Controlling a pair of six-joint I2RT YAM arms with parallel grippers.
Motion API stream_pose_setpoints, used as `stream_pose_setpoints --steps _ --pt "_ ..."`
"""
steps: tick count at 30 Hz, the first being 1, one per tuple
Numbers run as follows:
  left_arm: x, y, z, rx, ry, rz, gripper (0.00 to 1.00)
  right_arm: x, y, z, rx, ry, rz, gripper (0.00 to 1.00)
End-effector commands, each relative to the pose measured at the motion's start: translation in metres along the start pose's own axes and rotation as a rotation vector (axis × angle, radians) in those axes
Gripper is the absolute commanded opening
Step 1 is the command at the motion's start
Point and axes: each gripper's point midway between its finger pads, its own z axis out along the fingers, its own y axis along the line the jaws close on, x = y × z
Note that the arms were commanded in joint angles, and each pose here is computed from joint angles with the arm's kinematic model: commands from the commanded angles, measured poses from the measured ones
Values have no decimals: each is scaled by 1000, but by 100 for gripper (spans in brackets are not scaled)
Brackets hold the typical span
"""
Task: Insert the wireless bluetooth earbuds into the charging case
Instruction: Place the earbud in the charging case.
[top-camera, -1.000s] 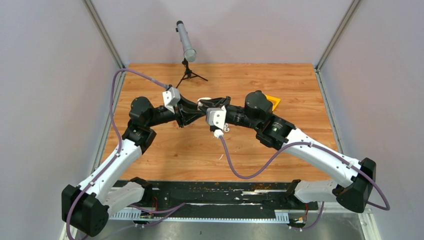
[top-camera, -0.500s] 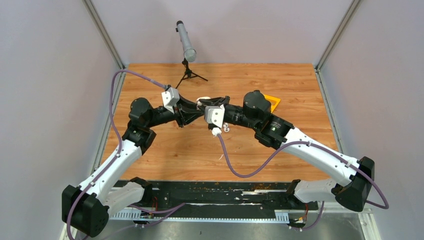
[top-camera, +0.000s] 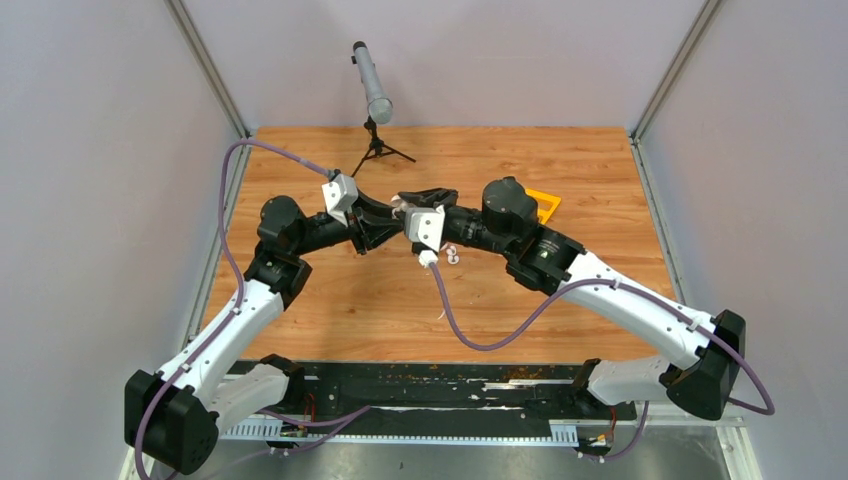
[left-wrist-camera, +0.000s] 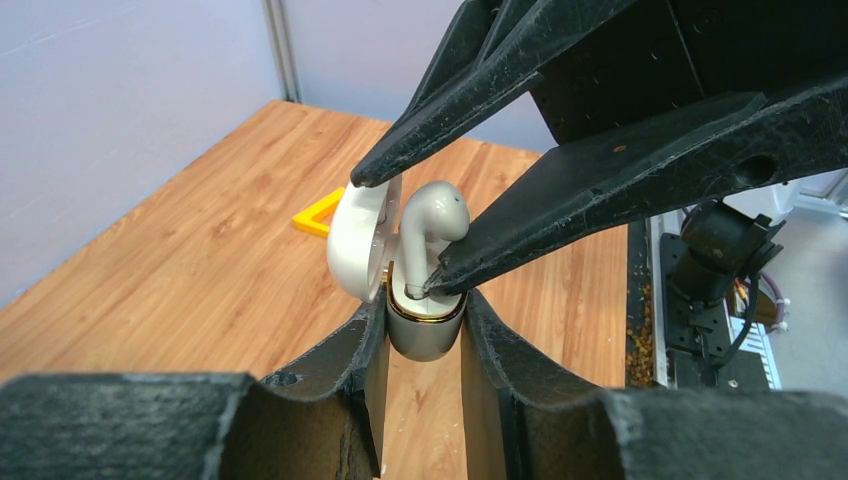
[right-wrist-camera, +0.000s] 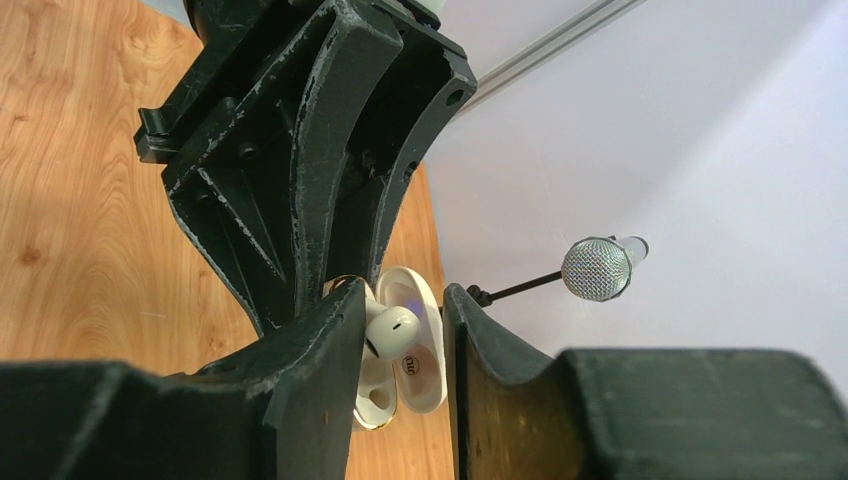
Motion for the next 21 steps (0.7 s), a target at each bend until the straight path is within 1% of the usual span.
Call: stream_pose_setpoints --steps 1,2,5,6,11,14,17,19,21 --pt "-25 -7 -1 19 -66 73 0 2 -1 1 -15 25 24 35" --pt "-24 -7 -1 19 -66 73 0 0 -1 2 -16 21 24 35" --pt "-23 -7 -2 19 -64 72 0 -3 1 1 -37 13 34 47" --pt "-23 -7 -2 20 -64 73 0 -3 1 2 -45 16 39 49" --pt "-23 -7 -2 22 -65 72 0 -1 7 5 -96 41 88 51" --pt "-22 -7 -2 15 -66 67 0 -3 4 6 -90 43 127 52" --pt "-18 -5 -2 7 -58 56 0 -16 -11 6 -53 25 206 55" --pt "-16 -4 -3 1 -53 53 0 -34 -32 3 -24 -1 264 56" --pt "-15 -3 -3 -6 -52 53 0 -41 -49 -3 2 4 347 58"
